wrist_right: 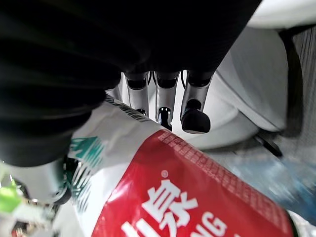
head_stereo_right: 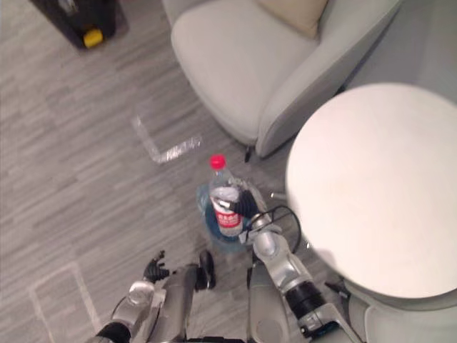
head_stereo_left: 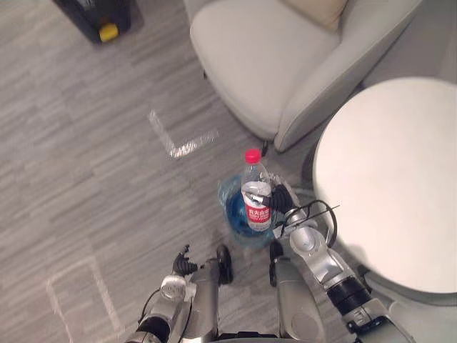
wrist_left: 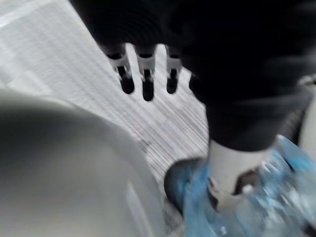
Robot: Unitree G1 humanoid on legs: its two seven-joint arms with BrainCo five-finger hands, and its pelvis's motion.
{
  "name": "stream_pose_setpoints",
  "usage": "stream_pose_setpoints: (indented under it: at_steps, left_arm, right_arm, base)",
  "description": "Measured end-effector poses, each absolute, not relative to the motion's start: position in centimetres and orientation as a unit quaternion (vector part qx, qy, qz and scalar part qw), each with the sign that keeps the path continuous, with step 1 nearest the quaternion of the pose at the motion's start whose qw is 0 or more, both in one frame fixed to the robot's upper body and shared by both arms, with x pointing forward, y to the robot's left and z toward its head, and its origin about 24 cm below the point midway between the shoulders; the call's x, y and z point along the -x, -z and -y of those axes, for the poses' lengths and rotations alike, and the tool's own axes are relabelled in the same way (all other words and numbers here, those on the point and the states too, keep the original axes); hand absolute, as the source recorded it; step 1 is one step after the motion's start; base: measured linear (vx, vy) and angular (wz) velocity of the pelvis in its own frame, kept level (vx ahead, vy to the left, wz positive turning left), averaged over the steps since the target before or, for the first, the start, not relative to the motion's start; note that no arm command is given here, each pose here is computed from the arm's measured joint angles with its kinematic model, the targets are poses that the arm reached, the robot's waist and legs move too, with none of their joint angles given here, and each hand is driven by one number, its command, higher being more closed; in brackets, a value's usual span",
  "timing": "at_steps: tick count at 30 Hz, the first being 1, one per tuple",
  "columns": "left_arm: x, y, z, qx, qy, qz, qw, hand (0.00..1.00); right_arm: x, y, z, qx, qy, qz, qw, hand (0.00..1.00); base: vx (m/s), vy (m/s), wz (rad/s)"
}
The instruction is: Gather rubbish on tea table into small bin, then transfer packed bag to large trash can.
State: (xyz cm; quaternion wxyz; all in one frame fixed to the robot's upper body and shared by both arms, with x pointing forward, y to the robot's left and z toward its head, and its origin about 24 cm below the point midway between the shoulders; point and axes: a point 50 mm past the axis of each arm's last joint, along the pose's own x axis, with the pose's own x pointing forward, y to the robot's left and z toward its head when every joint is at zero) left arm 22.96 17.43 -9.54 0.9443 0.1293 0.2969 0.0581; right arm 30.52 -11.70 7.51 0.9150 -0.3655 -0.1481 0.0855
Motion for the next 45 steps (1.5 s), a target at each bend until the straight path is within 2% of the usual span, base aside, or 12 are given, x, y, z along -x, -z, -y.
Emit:
stream_pose_setpoints:
  at_steps: [6,14,18,31,32,40,45]
  left_arm:
    - [-26.2,6.7,-17.2,-0.069,-0.110,-0.236,0.963,0.00]
    - [-29.5,2.1,-18.1,-0.008,-0.171,-0.141,0.975,0.00]
    - [-31.8,-1.2,-17.1,0.018,-0.161,-0.076,0.984,0.00]
    - [-32.4,-3.1,-16.5,0.037,-0.161,-0.038,0.985,0.00]
    - [-32.4,-3.1,-16.5,0.037,-0.162,-0.038,0.985,0.00]
    - [-32.5,-3.3,-16.7,0.030,-0.161,-0.033,0.986,0.00]
    - [-32.5,-3.6,-17.0,0.025,-0.162,-0.027,0.986,0.00]
  right_arm:
    - [-31.4,-8.8,11.7,0.375,-0.066,0.162,0.910,1.00]
    - [-34.7,-17.1,11.4,0.365,0.016,0.278,0.888,1.00]
    - [-36.6,-20.6,13.7,0.380,0.084,0.290,0.874,1.00]
    - [-37.9,-21.3,17.3,0.364,0.189,0.250,0.877,1.00]
    - [-38.0,-21.1,17.6,0.360,0.200,0.245,0.878,0.00]
    - [-37.9,-19.8,17.8,0.341,0.215,0.220,0.888,0.00]
    - [-37.7,-19.1,16.7,0.339,0.201,0.222,0.892,0.00]
  base:
    - [-0.25,-0.005,0.28]
    - [-0.10,-0.017,0.23]
    - [-0.01,0.020,0.30]
    - [-0.01,0.002,0.16]
    - [0.00,0.000,0.00]
    - [-0.02,-0.011,-0.05]
    - [-0.04,-0.019,-0.08]
